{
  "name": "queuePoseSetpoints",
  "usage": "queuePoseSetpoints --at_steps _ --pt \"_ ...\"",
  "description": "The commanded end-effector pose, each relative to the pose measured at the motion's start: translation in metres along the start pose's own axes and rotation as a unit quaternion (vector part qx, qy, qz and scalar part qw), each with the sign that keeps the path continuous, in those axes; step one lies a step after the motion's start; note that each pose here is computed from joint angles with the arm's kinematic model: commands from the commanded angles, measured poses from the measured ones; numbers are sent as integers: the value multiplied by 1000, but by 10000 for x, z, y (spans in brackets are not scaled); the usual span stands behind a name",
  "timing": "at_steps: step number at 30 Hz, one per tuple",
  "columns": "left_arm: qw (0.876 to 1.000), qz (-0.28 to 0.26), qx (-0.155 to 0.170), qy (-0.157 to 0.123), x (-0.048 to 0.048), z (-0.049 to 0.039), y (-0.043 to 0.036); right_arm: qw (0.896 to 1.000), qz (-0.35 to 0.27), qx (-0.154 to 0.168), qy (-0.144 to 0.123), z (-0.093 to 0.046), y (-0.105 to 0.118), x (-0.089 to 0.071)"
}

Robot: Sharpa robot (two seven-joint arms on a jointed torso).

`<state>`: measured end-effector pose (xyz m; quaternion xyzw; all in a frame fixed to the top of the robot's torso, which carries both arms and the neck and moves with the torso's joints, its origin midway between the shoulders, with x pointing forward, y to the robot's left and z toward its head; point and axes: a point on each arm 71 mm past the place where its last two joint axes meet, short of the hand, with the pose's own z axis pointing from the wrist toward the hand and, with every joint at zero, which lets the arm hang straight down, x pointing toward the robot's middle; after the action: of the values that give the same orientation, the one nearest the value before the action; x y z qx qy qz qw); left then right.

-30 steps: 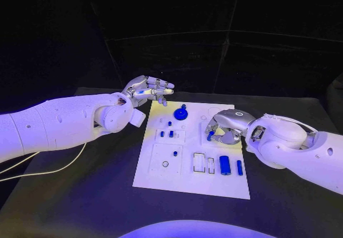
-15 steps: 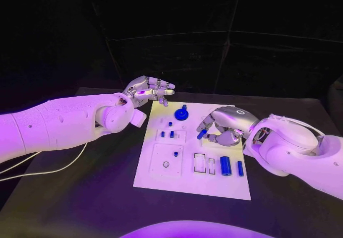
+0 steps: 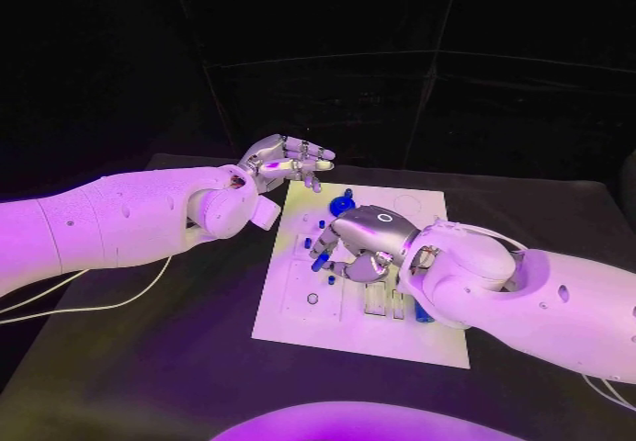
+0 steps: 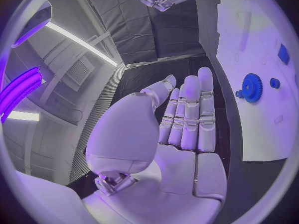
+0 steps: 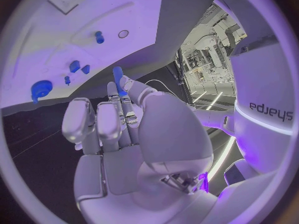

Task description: Assemble the parts on the task board

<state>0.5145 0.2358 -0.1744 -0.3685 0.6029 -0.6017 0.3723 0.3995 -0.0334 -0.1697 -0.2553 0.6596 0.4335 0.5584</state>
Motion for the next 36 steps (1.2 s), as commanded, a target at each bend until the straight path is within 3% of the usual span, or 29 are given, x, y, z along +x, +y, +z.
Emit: queuePoseSetpoints --at_steps 1,8,15,36 --pt "1000 -3 5 6 16 7 -18 999 -11 -21 22 38 43 87" --pt "1000 -3 6 5 13 7 -20 997 -10 -21 68 81 49 353" --pt "1000 -3 6 5 14 12 -21 996 -17 -19 87 112 44 463" --pt "1000 -3 5 6 11 12 -18 995 -38 -5 93 167 36 534"
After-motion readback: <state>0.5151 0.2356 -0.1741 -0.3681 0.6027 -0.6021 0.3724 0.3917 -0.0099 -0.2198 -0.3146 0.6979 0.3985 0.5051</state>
